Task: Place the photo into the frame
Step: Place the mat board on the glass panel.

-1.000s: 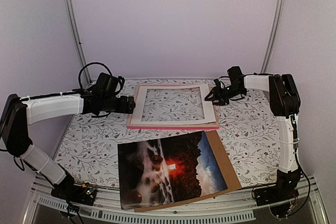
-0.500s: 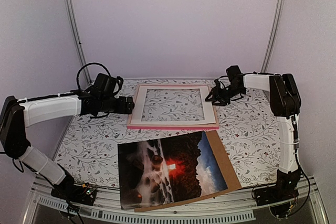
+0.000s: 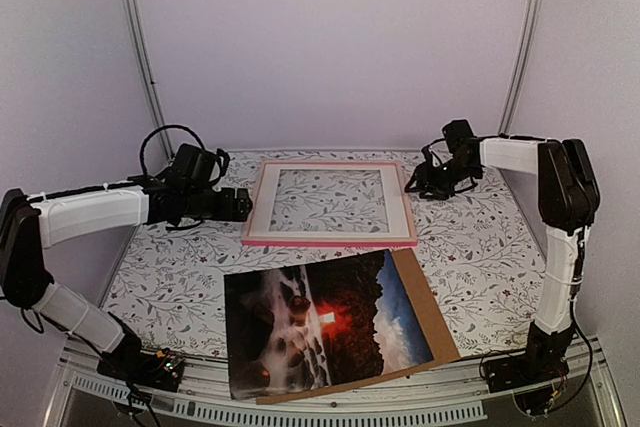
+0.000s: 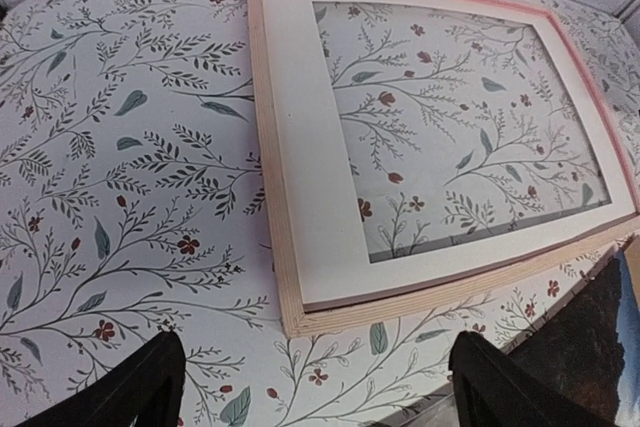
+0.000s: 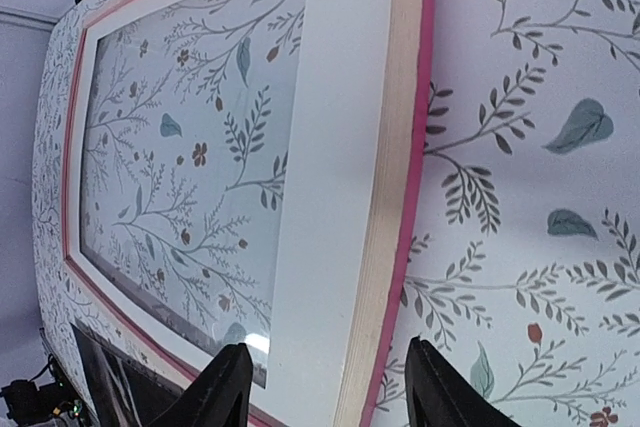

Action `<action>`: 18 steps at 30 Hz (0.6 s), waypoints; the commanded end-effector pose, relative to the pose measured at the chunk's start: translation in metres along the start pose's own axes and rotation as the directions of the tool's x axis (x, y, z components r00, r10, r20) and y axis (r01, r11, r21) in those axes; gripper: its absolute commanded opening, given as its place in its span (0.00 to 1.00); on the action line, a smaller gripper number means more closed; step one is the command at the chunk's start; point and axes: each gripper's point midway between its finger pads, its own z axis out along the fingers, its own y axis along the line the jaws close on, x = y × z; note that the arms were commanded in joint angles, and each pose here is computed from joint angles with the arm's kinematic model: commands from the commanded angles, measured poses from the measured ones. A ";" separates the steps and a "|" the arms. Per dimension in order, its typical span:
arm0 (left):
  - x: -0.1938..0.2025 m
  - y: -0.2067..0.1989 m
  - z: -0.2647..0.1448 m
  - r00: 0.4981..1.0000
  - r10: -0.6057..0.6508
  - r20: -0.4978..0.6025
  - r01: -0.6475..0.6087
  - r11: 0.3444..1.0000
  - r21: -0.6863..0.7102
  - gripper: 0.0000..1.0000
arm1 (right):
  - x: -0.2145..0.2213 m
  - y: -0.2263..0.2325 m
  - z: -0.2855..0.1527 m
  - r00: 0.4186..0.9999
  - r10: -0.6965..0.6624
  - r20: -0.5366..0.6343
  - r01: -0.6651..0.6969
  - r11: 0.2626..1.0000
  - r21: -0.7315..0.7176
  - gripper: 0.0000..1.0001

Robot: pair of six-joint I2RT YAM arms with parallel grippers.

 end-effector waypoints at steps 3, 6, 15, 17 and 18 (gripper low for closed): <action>0.028 -0.006 -0.011 0.995 -0.033 -0.093 0.043 0.993 0.109 0.95 | 0.035 0.022 -0.042 0.996 -0.077 0.045 0.077 0.997 0.004 0.58; 0.050 -0.009 -0.019 0.989 -0.045 -0.139 0.067 0.986 0.156 0.95 | 0.071 0.031 -0.051 0.994 -0.106 0.010 0.106 0.994 0.026 0.62; 0.111 0.001 -0.026 0.952 -0.147 -0.270 0.193 0.970 0.152 0.95 | 0.166 0.086 -0.043 0.978 -0.186 -0.094 0.177 0.979 -0.097 0.63; 0.127 0.004 -0.024 0.935 -0.170 -0.310 0.219 0.967 0.131 0.95 | 0.180 0.093 -0.035 0.976 -0.187 -0.112 0.173 0.977 -0.124 0.62; 0.133 0.006 -0.022 0.929 -0.180 -0.323 0.230 0.965 0.123 0.94 | 0.186 0.095 -0.031 0.974 -0.188 -0.126 0.171 0.976 -0.135 0.62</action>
